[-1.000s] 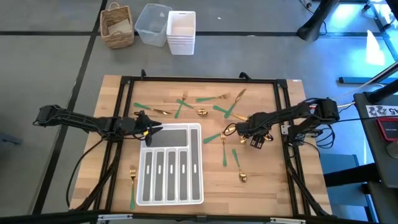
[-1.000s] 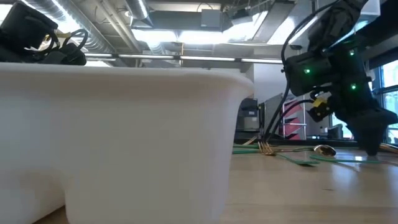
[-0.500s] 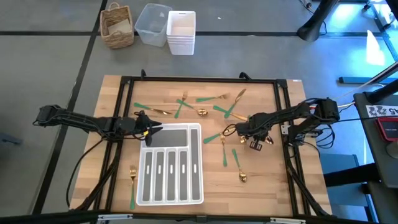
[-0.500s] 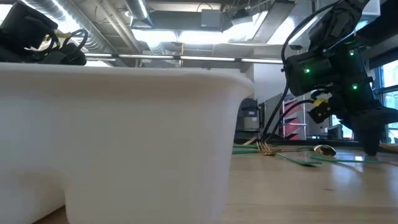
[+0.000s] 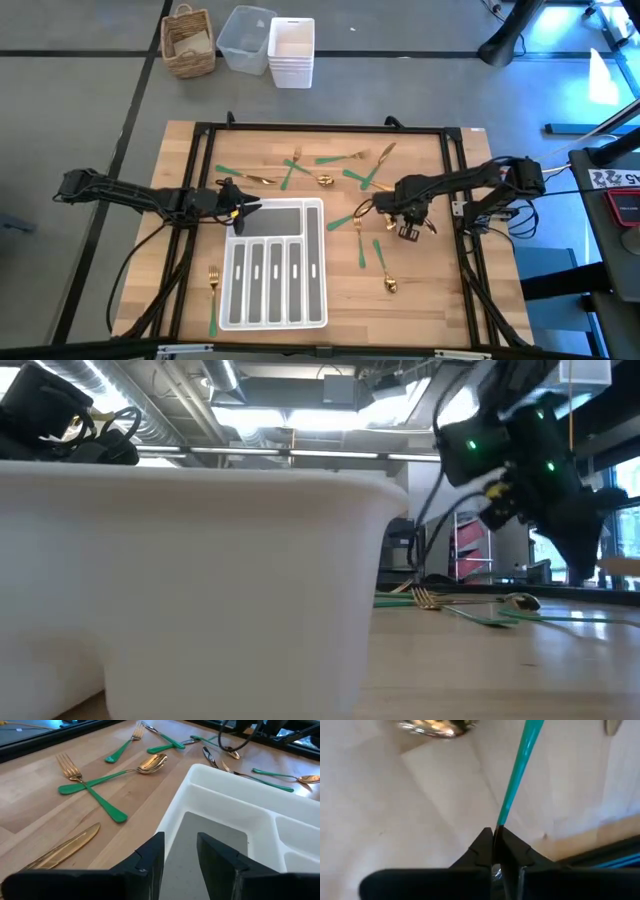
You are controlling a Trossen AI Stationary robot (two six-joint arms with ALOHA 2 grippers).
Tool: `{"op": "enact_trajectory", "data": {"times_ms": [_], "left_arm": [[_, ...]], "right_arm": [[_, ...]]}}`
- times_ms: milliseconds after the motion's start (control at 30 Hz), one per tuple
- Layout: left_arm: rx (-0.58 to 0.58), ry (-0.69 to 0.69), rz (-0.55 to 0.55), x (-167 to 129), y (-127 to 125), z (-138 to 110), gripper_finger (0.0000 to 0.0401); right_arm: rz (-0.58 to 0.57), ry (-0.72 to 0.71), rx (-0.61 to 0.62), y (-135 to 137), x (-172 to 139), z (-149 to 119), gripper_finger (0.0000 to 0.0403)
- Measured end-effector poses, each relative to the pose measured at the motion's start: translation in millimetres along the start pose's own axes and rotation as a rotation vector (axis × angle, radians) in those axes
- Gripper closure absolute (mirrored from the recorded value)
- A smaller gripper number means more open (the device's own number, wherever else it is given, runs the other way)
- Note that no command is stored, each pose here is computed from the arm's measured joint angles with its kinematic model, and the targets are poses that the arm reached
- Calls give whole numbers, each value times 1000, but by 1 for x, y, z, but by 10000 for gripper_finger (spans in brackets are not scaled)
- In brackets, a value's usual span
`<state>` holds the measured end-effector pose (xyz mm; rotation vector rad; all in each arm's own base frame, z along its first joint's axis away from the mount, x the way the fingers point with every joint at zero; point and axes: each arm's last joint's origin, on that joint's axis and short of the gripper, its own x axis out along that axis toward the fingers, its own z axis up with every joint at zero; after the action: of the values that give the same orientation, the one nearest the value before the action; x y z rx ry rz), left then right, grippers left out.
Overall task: Sort silverware
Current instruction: Put the spoon in the silverware tray
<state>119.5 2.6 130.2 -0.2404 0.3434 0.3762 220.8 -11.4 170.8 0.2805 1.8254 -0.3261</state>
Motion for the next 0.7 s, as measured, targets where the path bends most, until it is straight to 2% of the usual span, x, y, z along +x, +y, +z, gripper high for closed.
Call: {"op": "enact_trajectory", "data": {"times_ms": [133,300,533,633,700], "left_arm": [[-1,-2,-1,0,0,0,292],[-29,-80,-29,-1,-3,8,292],[27,-167,-51,-3,-8,26,292],[39,-184,-55,-4,-9,31,292],[47,-190,-55,-5,-10,34,292]], "right_arm": [[96,-51,-18,5,-26,9,388],[269,-205,-37,15,-63,25,391],[659,-584,-81,44,-105,57,388],[762,-744,-105,65,-121,62,391],[790,-856,-115,81,-128,65,391]]}}
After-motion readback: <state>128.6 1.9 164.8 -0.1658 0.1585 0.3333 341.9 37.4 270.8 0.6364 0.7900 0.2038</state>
